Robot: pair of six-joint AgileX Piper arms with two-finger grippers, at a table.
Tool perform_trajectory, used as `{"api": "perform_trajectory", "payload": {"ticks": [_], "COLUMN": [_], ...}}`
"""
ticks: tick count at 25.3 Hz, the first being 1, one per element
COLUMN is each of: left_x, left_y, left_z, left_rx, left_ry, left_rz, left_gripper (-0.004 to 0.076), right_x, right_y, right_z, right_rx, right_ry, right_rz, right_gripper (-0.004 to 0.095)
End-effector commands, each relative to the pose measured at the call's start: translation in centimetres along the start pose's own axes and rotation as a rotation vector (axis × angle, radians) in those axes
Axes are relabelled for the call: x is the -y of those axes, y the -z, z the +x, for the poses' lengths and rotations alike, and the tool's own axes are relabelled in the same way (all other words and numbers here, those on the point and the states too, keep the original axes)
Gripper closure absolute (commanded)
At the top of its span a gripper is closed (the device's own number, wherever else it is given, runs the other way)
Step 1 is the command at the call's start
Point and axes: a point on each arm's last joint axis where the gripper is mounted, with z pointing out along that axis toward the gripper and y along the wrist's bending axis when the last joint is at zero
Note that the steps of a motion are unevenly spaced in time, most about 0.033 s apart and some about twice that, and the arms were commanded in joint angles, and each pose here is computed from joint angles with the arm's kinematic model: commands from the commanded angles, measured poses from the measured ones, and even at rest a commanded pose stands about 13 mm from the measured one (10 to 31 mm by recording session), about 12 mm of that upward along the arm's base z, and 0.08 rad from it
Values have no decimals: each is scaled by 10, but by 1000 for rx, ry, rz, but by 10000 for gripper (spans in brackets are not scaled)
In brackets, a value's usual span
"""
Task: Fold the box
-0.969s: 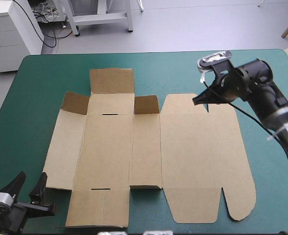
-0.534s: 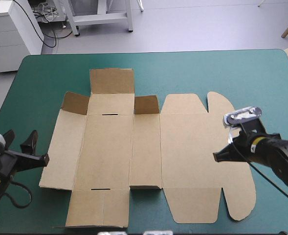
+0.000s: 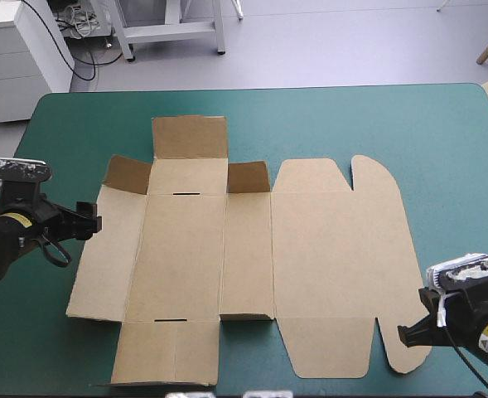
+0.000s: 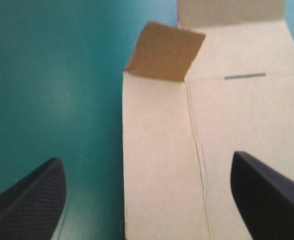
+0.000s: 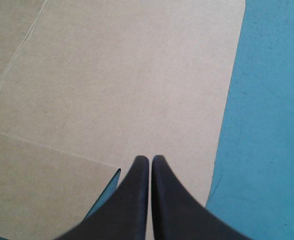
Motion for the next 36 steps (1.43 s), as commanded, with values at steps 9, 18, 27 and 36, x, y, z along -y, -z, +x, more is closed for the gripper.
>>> {"api": "perform_trajectory", "payload": {"ticks": [9, 18, 27, 36], "left_x": [-71, -66, -40, -31], "left_y": [-69, -107, -114, -116], "left_z": [23, 66, 86, 84], "left_rx": [-363, -545, -683, -693], "left_ry": [356, 534, 517, 452], "left_rz": [261, 473, 517, 541], "left_gripper": [90, 90, 90, 430], "right_x": [1, 1, 1, 1], "right_y": [9, 9, 9, 9], "right_z": [-6, -5, -5, -5], "right_rx": [70, 67, 67, 63], "right_ry": [24, 21, 24, 25], "right_rz": [9, 4, 9, 11], "right_gripper": [910, 910, 910, 910]}}
